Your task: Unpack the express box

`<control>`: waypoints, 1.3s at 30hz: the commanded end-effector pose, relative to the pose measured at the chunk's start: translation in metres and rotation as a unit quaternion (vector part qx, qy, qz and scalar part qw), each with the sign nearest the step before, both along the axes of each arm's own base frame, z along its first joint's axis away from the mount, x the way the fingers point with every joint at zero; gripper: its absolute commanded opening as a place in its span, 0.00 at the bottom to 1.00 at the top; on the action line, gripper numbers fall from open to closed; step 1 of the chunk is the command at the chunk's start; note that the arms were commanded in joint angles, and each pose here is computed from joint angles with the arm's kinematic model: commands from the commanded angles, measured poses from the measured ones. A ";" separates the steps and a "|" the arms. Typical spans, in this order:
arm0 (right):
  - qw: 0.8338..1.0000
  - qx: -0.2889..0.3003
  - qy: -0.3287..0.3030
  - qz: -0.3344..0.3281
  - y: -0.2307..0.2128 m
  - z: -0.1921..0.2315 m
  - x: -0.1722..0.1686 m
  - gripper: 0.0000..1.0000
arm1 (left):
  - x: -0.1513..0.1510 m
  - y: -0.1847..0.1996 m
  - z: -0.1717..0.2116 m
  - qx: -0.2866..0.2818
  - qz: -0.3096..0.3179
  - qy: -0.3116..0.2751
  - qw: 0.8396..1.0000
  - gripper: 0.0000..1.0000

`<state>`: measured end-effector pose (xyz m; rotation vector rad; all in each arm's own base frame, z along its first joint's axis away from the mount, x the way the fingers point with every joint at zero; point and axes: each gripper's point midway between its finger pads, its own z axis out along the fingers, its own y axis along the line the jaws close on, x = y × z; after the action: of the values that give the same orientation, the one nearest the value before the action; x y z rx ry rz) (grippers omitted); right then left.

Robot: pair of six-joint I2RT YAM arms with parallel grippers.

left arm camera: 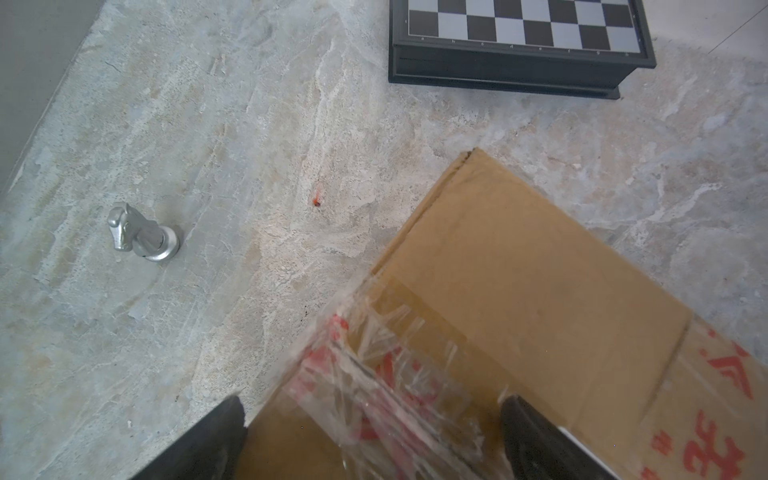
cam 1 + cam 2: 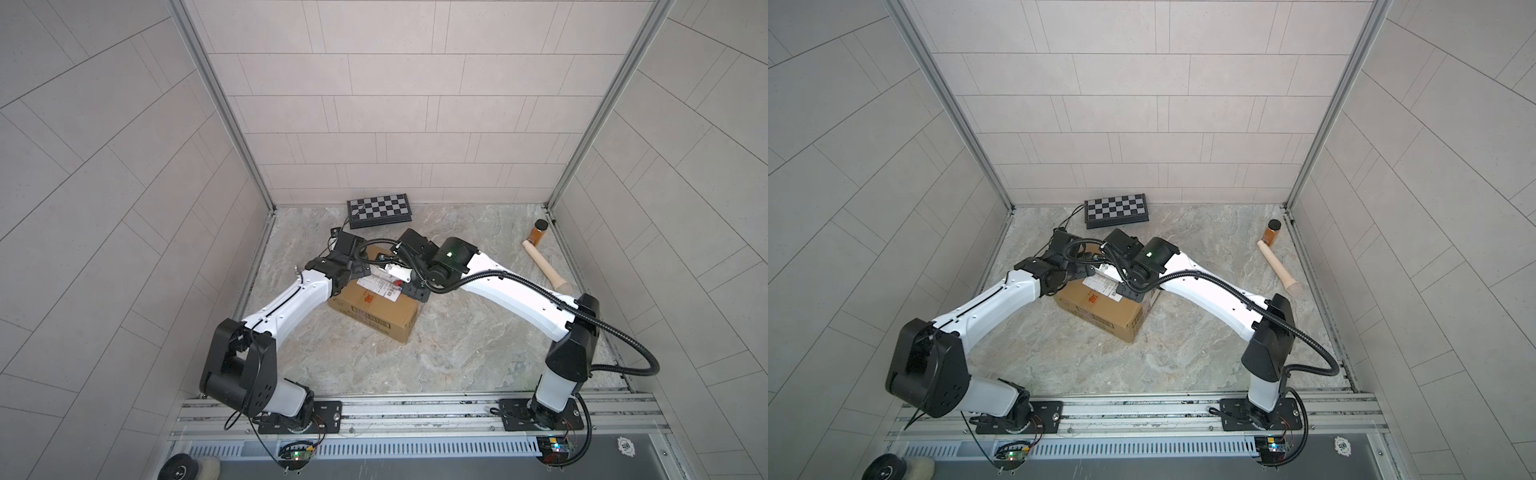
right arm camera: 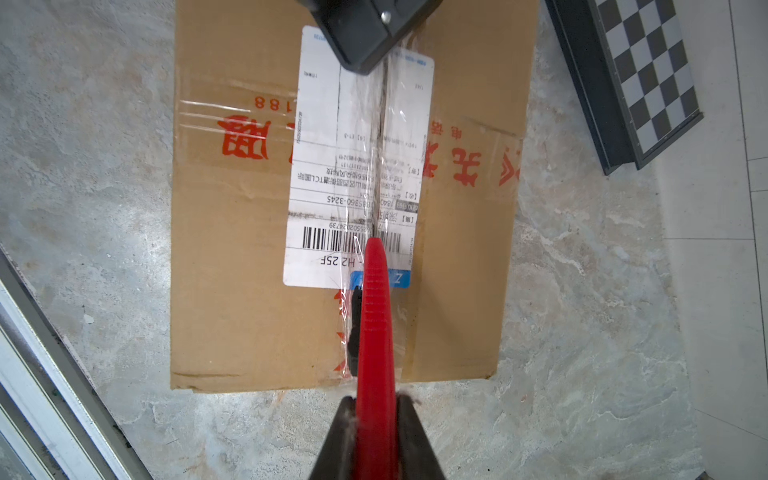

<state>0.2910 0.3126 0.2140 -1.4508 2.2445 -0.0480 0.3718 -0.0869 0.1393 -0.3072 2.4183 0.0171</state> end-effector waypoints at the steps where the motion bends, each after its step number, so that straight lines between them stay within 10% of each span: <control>1: 0.997 -0.065 0.023 -0.033 -0.028 -0.020 -0.005 0.00 | -0.032 0.018 -0.043 0.033 0.014 0.087 0.996 0.99; 19: 0.997 -0.068 0.001 -0.048 -0.083 0.007 -0.030 0.00 | -0.032 0.024 -0.065 0.048 0.023 0.090 0.995 0.98; 39: 0.998 -0.016 0.019 -0.054 -0.036 -0.003 -0.003 0.00 | -0.027 0.019 -0.073 0.036 0.019 0.074 0.996 0.98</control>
<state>0.2909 0.2899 0.2162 -1.3611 2.3051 -0.0495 0.3847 -0.0982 0.1281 -0.3432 2.3485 -0.0879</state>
